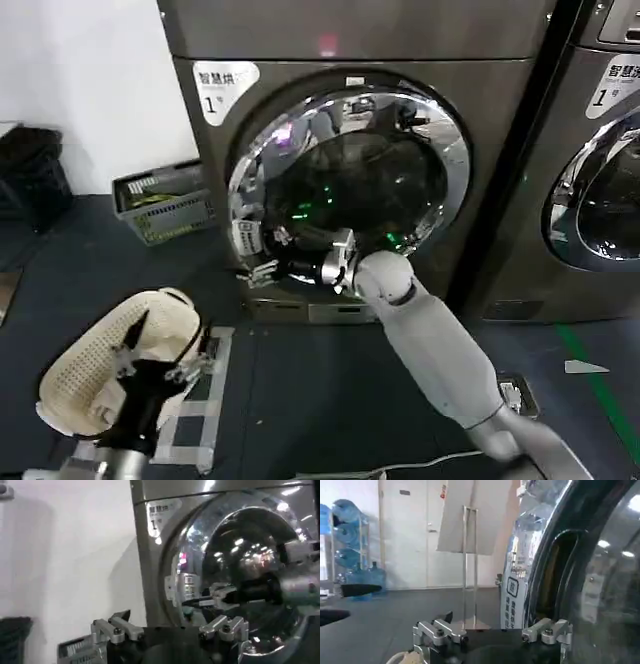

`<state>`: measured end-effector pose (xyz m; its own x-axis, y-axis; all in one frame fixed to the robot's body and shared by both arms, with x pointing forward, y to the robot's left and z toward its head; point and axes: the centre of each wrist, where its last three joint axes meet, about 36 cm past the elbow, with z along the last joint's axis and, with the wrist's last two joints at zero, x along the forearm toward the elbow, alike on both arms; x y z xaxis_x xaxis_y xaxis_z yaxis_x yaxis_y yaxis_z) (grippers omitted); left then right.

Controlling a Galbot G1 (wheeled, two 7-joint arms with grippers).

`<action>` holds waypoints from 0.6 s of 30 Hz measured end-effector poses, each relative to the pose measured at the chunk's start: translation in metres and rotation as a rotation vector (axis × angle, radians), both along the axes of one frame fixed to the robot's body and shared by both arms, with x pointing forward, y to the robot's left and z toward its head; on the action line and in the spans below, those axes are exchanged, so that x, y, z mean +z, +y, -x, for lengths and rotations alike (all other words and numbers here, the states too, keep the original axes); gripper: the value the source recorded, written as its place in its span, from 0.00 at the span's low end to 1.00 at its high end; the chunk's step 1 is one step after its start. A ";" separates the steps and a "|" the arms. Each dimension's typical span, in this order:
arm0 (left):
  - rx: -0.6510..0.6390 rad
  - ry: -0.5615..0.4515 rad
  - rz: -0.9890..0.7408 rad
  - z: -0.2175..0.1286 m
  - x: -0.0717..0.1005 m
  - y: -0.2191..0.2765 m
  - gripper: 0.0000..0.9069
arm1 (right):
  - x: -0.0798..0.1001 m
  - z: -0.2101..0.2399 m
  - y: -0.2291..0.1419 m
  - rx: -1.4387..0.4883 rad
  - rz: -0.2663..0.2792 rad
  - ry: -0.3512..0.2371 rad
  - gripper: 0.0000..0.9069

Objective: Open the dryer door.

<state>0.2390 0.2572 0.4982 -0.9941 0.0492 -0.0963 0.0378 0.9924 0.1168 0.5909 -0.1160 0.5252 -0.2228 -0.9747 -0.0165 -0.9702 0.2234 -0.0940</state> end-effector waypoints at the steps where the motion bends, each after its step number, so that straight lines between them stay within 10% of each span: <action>1: 0.008 0.001 0.005 -0.002 0.002 0.004 1.00 | 0.001 0.001 -0.001 0.006 0.000 -0.003 1.00; 18: 0.015 -0.137 0.098 -0.023 0.006 0.081 1.00 | 0.003 0.015 -0.022 0.122 -0.001 -0.057 1.00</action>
